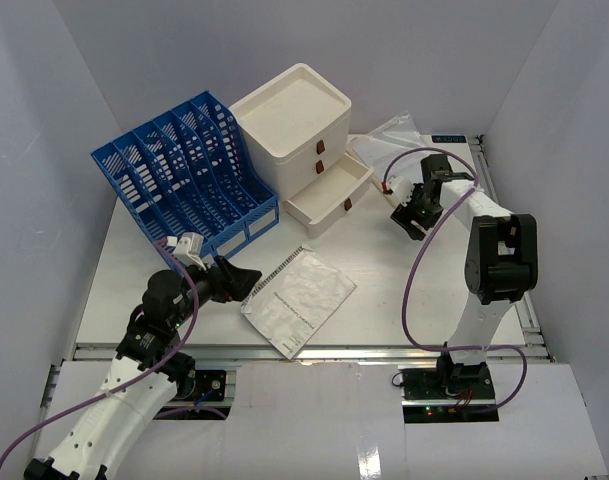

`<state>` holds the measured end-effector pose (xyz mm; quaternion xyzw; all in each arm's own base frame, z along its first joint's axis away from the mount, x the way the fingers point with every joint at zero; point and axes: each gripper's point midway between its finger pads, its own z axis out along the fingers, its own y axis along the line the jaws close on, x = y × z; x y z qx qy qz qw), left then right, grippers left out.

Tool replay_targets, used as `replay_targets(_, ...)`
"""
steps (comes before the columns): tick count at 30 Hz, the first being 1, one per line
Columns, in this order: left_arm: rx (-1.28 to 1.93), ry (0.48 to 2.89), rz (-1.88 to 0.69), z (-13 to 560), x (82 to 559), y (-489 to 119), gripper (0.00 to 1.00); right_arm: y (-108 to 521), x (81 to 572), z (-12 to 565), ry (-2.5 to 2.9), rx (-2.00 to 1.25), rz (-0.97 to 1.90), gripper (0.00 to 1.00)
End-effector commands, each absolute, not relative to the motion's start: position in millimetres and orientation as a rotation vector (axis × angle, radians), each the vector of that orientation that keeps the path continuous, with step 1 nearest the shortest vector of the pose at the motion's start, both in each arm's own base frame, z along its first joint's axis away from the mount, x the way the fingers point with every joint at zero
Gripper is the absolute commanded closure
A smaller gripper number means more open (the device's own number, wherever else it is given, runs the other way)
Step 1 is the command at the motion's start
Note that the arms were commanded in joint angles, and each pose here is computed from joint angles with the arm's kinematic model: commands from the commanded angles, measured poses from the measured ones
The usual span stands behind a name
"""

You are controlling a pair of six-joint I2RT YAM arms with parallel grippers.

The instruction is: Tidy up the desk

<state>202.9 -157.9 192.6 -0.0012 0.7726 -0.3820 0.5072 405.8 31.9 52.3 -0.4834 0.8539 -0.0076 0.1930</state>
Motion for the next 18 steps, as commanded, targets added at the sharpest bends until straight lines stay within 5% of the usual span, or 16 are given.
replay_targets(1,-0.005,1.852,-0.938,196,203,-159,0.02,20,423,52,2.301,-1.543,-0.095,0.24)
replay_targets(10,-0.003,1.852,-0.941,196,202,-159,0.02,35,433,33,2.295,-1.666,0.091,0.31)
replay_targets(14,-0.002,1.849,-0.944,196,202,-160,0.02,35,430,22,2.327,-1.682,0.126,0.55)
replay_targets(15,-0.002,1.849,-0.944,197,202,-160,0.02,37,428,23,2.33,-1.677,0.152,0.7)
replay_targets(18,-0.001,1.848,-0.947,197,201,-160,0.02,48,422,32,2.287,-1.664,0.226,0.8)
